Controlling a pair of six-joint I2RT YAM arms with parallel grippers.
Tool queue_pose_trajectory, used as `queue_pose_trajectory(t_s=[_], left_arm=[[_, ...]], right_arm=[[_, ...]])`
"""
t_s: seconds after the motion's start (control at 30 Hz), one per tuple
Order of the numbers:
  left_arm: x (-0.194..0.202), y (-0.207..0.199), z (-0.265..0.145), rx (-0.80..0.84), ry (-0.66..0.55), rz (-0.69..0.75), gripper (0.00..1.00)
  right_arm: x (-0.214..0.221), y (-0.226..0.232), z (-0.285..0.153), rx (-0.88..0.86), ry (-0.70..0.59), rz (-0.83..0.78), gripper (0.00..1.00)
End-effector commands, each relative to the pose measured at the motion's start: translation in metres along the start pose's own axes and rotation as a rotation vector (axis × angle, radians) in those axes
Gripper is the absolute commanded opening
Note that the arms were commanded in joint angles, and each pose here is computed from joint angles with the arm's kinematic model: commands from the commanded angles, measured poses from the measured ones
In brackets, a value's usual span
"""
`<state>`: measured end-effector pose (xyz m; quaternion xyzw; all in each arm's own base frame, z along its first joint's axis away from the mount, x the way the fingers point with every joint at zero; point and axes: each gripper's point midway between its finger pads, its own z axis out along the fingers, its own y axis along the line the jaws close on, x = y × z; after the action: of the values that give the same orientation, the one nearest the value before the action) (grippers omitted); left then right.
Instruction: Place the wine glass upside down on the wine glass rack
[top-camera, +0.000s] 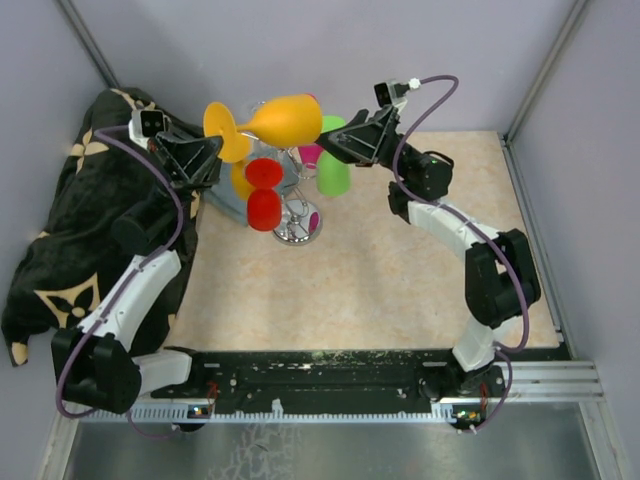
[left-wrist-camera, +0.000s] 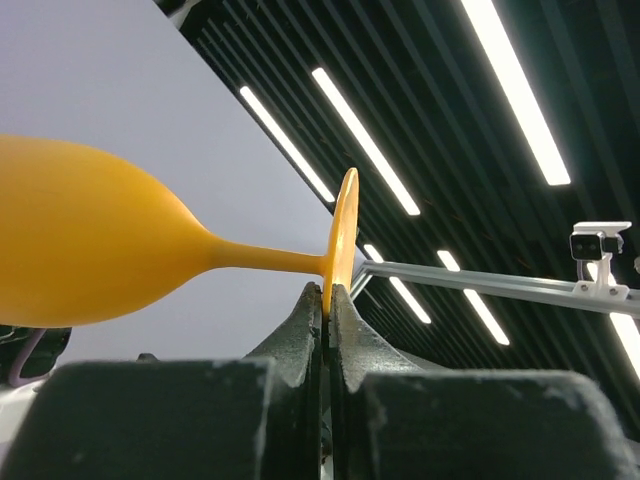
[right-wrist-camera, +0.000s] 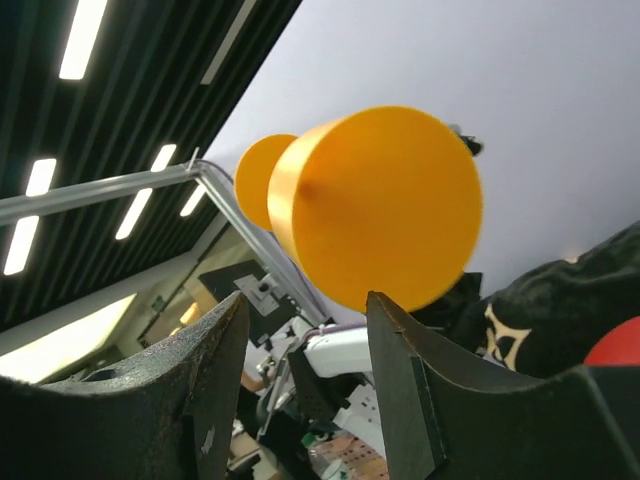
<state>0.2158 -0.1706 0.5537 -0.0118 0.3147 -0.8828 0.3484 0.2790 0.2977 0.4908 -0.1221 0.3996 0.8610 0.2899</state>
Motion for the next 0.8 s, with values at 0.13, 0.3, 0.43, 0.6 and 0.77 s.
queue_pose_trajectory(t_s=[0.13,0.3,0.43,0.6,0.77], left_arm=[[0.015,-0.043,0.017,0.021,0.048,0.12,0.0],[0.018,-0.015,0.029,-0.266,0.096,0.258,0.0],[0.015,-0.007,0.028,-0.394,0.099,0.34,0.0],[0.02,0.02,0.01,-0.481,0.133,0.237,0.0],[0.025,0.046,-0.014,-0.598,0.142,0.201,0.0]], right_arm=[[-0.014,0.056,-0.018,0.02,0.014,-0.314,0.52],[-0.036,0.053,-0.027,0.222,-0.003,-0.434,0.52],[-0.048,0.047,-0.03,0.383,-0.017,-0.531,0.53],[-0.054,0.054,-0.029,0.438,-0.03,-0.571,0.54],[-0.058,0.054,-0.033,0.478,-0.047,-0.591,0.54]])
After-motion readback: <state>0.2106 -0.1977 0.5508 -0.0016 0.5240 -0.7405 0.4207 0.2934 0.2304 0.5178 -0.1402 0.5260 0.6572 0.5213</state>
